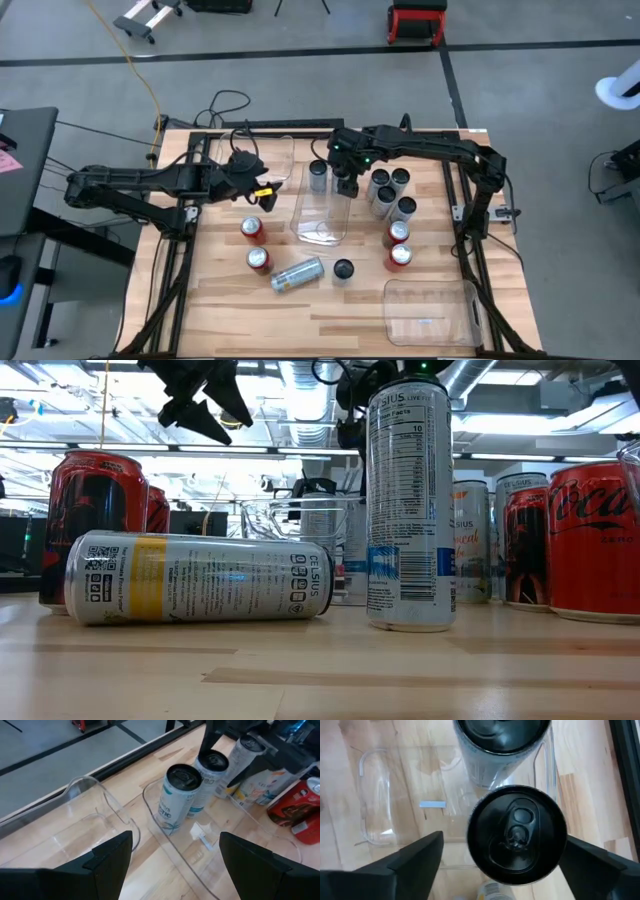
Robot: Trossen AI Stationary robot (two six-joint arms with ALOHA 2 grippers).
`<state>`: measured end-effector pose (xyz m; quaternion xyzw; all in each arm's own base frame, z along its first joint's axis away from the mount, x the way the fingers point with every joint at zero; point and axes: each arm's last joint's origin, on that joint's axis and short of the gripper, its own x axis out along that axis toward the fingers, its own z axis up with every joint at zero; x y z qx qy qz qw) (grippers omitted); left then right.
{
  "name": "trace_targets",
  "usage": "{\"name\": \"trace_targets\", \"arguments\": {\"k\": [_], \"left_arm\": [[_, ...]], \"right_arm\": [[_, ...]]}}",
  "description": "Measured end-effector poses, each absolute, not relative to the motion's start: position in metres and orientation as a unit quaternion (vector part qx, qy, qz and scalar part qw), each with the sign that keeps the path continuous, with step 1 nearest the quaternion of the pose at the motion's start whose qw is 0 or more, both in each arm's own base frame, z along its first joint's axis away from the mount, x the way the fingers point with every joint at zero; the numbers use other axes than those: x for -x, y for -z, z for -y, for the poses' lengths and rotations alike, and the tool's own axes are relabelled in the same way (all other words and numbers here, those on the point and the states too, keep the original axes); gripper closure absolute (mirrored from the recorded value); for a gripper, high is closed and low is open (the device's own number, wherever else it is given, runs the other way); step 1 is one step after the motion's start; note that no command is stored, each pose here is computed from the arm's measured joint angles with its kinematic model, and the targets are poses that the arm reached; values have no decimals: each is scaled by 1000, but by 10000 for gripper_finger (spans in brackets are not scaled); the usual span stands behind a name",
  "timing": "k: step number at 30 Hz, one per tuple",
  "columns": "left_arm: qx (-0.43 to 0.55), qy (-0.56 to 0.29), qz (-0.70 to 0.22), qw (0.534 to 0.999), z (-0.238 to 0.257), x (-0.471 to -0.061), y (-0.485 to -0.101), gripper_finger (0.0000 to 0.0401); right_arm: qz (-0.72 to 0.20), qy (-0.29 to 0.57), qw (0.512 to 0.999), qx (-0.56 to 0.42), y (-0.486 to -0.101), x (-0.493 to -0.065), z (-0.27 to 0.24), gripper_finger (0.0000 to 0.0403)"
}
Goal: Sort soda cans
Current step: Put the white blue soda can into the middle transparent bin
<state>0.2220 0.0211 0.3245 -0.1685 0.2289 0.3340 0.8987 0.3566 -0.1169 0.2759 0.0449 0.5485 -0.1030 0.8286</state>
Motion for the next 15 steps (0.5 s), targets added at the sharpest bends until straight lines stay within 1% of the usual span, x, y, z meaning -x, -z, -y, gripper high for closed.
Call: {"name": "trace_targets", "arguments": {"k": [2,4,10,15], "left_arm": [[169,-334,-226,899,-21,-222,-325,109],[169,-332,-223,901,-21,-223,-326,109],[169,-309,-205,913,-20,-226,-330,109],[118,-263,-194,938,-18,-231,-337,109]], "right_arm": [[-544,110,830,-53,-279,-356,117,7],[-535,127,833,-68,-287,-354,116,13],[-473,156,863,-88,-339,-334,110,30],[-414,153,893,-86,-380,-306,91,30]]}}
